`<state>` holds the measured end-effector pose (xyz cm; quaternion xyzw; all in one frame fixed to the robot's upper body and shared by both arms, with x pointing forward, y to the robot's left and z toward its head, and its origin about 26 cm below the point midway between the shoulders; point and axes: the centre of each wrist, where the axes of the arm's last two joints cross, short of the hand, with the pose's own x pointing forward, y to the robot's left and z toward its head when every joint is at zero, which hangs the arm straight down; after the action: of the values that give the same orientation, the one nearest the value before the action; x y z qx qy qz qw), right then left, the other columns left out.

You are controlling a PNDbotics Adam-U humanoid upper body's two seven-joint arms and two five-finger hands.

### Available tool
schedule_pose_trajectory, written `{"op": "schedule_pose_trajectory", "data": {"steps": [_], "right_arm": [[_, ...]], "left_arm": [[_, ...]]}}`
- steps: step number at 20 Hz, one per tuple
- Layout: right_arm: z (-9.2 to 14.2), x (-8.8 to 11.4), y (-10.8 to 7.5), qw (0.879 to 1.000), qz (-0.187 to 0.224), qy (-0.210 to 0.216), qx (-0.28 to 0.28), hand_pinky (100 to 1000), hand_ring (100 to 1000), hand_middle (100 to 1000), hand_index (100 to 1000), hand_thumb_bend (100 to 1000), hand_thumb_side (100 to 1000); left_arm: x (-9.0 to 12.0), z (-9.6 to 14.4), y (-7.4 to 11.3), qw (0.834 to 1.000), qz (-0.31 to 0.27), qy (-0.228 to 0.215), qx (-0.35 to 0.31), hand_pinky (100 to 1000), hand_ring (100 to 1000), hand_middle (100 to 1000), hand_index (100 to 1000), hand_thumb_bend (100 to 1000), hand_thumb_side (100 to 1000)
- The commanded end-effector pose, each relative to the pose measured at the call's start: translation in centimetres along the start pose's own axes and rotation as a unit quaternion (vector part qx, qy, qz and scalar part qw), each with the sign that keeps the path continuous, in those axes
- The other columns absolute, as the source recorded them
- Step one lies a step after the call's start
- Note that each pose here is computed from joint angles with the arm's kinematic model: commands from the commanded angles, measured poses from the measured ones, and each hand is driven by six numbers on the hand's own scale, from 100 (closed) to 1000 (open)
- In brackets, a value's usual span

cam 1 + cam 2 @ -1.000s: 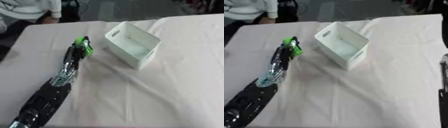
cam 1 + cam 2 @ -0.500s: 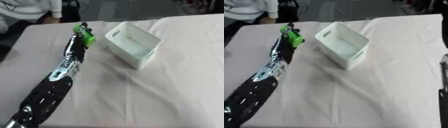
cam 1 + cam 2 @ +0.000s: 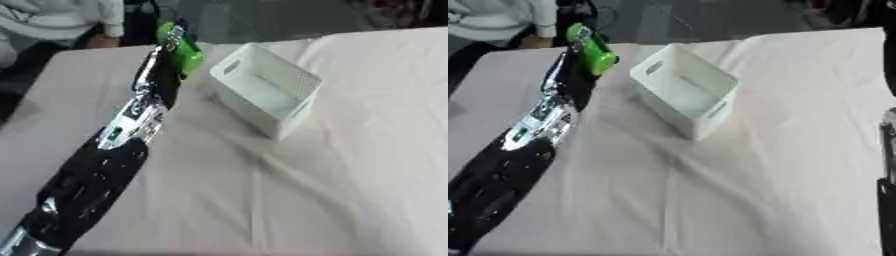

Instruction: Pick up objects on the table and place them in the box.

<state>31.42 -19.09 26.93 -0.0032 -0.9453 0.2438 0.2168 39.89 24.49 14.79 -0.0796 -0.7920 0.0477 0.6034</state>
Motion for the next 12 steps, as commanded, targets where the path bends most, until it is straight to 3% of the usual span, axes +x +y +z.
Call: {"op": "schedule_pose_trajectory", "data": {"steps": [1, 9, 12], "right_arm": [[-0.7, 0.7, -0.2, 1.0, 0.004, -0.02, -0.003, 411, 333, 442, 549, 100, 1000], [-0.8, 0.8, 0.1, 1.0, 0.0, -0.021, -0.004, 411, 334, 442, 549, 100, 1000], [-0.9, 0.8, 0.2, 1.0, -0.001, -0.022, -0.007, 411, 334, 442, 549, 100, 1000]], "left_arm": [[1.5, -1.0, -0.4, 0.999, -0.032, -0.016, -0.016, 845, 100, 100, 494, 100, 567], [1.5, -3.6, -2.0, 0.993, -0.104, -0.017, -0.052, 1000, 100, 100, 490, 100, 565], [1.0, -4.4, -2.2, 0.988, -0.142, -0.016, -0.061, 1000, 100, 100, 488, 100, 566]]}}
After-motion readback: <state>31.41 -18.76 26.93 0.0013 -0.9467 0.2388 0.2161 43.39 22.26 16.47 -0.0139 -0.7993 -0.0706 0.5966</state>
